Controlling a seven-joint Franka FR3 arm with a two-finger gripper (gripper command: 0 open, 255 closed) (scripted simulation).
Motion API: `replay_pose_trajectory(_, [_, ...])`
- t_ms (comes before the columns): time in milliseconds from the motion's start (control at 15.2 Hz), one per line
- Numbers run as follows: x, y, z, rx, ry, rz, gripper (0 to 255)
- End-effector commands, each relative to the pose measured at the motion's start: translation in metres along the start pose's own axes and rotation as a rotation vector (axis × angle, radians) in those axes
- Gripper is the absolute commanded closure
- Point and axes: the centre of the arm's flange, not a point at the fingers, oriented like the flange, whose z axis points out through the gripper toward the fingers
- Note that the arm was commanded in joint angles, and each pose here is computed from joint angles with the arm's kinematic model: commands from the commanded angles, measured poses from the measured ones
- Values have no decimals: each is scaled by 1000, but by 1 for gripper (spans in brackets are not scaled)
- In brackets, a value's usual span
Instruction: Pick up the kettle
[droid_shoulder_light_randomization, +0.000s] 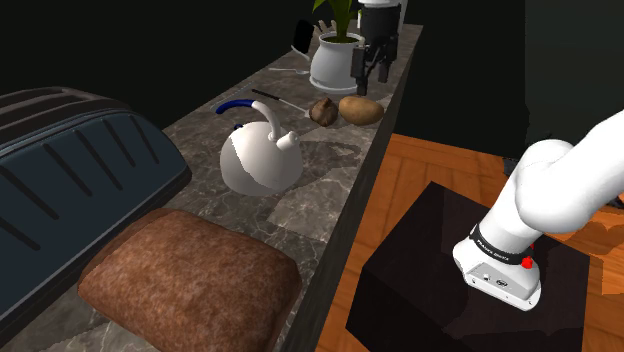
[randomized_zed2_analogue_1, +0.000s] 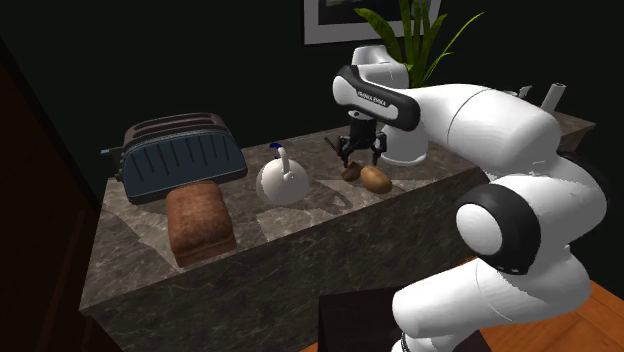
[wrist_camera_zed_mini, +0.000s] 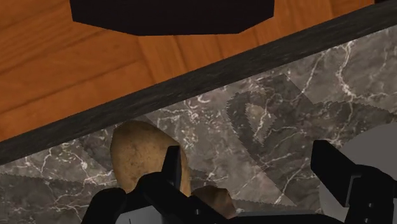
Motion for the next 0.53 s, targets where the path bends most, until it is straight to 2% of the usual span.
replay_pose_trajectory(0, [15, -26, -3, -2, -19, -29, 0])
replay_pose_trajectory(462, [61, -113, -10, -10, -84, -128, 0])
